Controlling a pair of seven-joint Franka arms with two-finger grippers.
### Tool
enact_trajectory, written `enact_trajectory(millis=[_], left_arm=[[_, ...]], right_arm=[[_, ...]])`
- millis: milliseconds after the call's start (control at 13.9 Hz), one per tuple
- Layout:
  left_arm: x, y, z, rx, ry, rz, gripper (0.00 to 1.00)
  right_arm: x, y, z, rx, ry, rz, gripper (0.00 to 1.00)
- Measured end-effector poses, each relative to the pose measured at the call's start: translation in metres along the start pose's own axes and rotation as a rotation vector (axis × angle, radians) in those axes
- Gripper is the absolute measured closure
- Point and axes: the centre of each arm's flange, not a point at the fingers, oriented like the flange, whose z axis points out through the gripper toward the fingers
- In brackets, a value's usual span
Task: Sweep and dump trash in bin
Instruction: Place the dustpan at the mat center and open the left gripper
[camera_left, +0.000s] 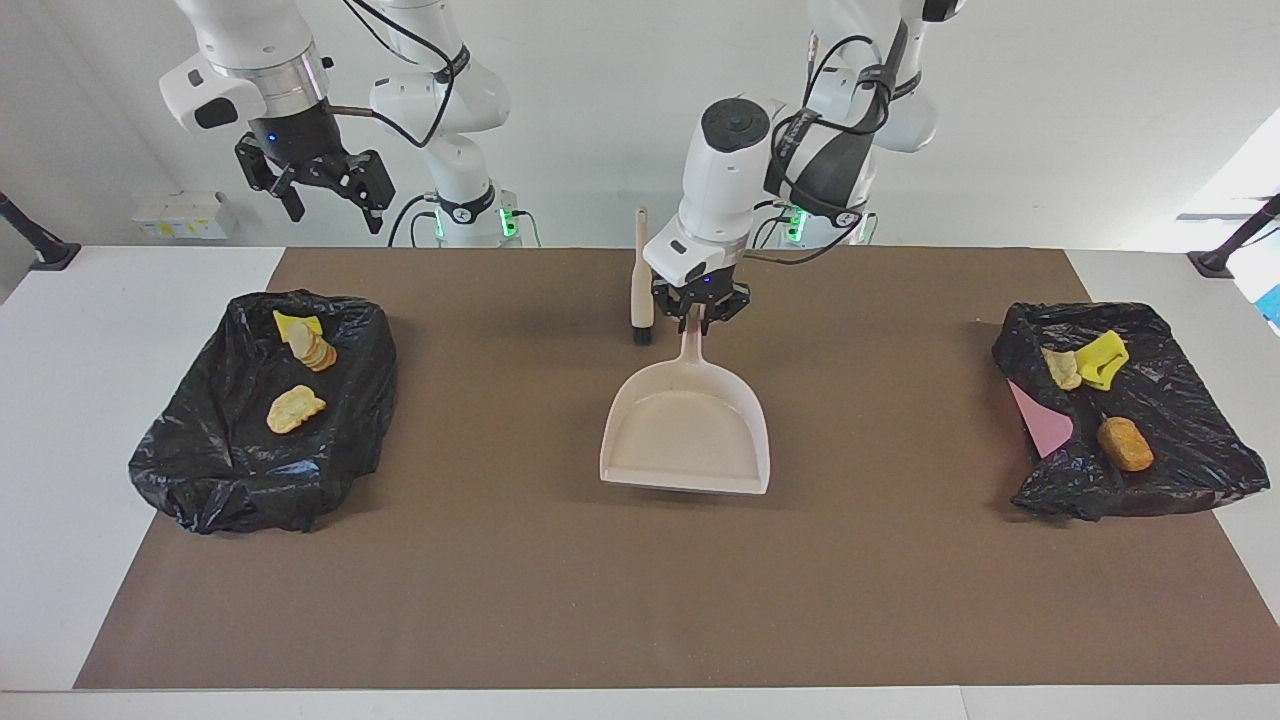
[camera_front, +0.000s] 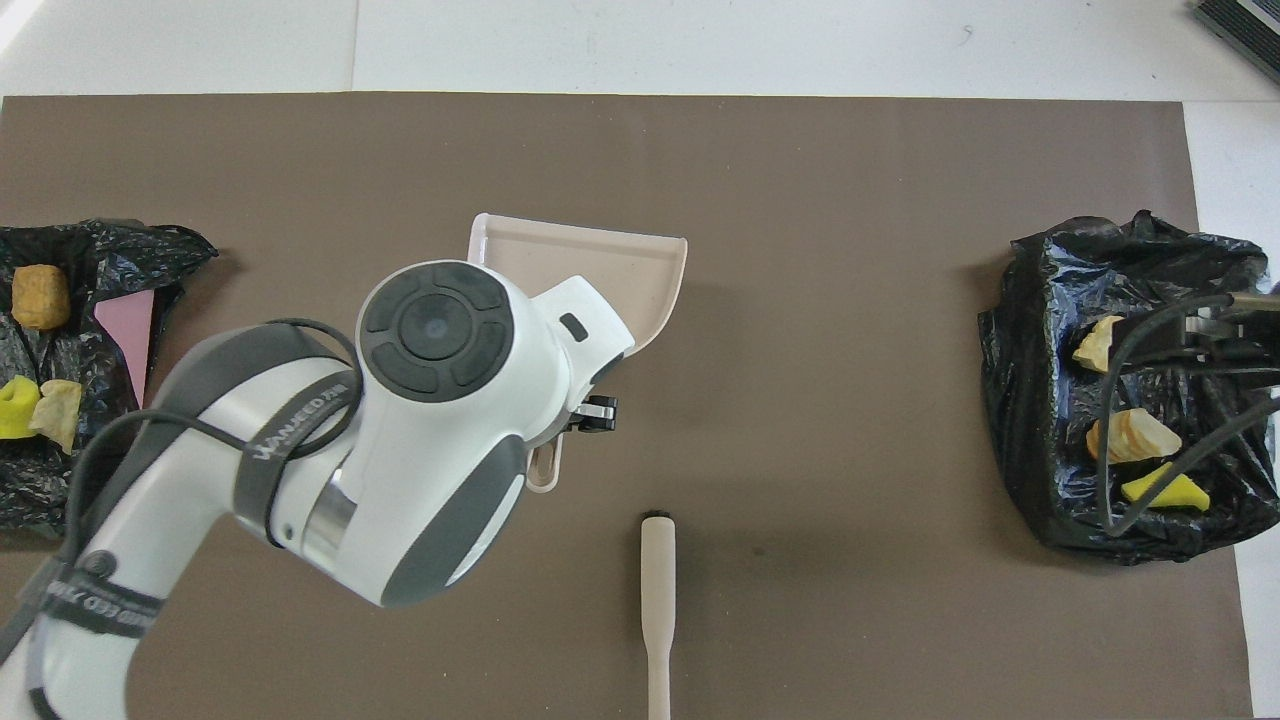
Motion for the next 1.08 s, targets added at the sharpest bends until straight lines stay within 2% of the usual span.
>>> enact_trajectory(millis=[216,503,718,934,1078], left_arm=[[0.004,0.018,0.037,-0.02,0.027,-0.014,0.69],[0.0,0.032,0.086,-0.004,0.007,0.006,0.69],[0.007,0.027,0.073,-0.01,0.025,-0.008,0.4],[0.016,0.002,0.037,-0.002,0.028,-0.049,0.03],[0.033,-0.032,0.021,0.005,0.025,-0.108,0.0]], right_arm=[[0.0,0.0,0.0,0.0,0.0,0.0,0.0],[0.0,0.0,0.0,0.0,0.0,0.0,0.0],[0.0,0.0,0.0,0.0,0.0,0.0,0.0],[0.0,0.0,0.0,0.0,0.0,0.0,0.0],[0.0,0.0,0.0,0.0,0.0,0.0,0.0]])
